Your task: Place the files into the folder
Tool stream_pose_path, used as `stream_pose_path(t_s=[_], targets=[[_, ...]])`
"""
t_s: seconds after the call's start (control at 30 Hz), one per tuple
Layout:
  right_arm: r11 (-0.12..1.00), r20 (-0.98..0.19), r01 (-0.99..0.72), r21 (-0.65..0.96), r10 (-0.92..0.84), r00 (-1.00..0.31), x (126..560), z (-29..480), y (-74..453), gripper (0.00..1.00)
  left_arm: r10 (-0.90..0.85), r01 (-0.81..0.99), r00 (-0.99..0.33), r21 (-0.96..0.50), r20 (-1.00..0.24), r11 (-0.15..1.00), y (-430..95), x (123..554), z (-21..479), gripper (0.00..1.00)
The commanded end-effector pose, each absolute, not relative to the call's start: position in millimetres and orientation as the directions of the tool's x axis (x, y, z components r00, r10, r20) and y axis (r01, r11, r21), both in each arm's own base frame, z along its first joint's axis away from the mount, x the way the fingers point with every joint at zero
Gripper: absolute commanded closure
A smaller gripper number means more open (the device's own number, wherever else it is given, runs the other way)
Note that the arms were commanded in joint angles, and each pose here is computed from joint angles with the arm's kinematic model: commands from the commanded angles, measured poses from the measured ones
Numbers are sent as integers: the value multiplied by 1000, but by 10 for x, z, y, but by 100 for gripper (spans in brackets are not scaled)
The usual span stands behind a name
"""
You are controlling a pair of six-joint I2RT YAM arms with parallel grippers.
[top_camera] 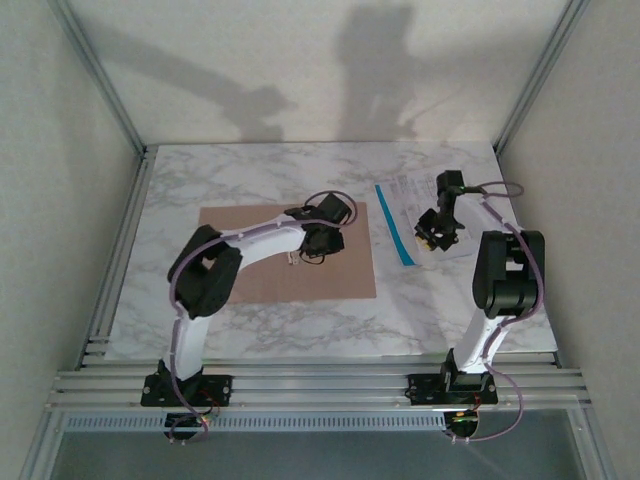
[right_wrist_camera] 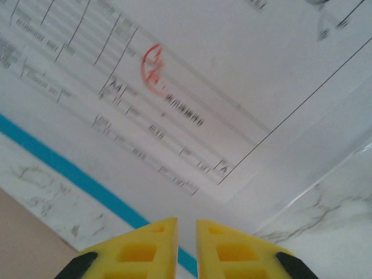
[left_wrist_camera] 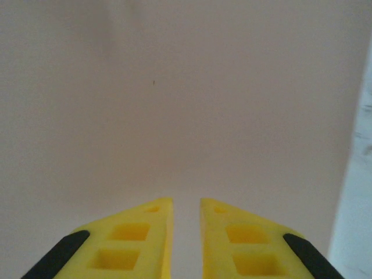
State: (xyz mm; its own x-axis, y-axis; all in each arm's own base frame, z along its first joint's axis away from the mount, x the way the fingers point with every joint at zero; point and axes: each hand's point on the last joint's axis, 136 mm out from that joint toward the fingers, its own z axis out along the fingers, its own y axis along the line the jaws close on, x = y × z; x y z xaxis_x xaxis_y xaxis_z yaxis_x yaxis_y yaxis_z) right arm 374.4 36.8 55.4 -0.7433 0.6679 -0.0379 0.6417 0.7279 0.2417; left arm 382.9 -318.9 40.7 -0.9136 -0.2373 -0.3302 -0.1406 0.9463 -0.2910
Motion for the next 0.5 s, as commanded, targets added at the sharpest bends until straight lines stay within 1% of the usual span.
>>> stream_pose_path(t_s=[0.0,0.2,0.33,0.47], targets=[[733,-35,653,190,670,-741,3735,468,200,84,-180,-100,-931,-251,-319,963,-3251,3878,283,81],[698,-19,707,110,713,-701,3807,360,-119,84,-151,-92,-949,-216,-278,972,-3314,3880,-50,81],[699,33,712,69,711,-702,3811,212,-135,84,-135,-80,-957,-216,-257,973,-3409,3883,-195,81],[693,78,720,37,717,-693,3725,101,-110,84,-141,-82,-957,-230,-253,970,-3525,3957,-258,80]])
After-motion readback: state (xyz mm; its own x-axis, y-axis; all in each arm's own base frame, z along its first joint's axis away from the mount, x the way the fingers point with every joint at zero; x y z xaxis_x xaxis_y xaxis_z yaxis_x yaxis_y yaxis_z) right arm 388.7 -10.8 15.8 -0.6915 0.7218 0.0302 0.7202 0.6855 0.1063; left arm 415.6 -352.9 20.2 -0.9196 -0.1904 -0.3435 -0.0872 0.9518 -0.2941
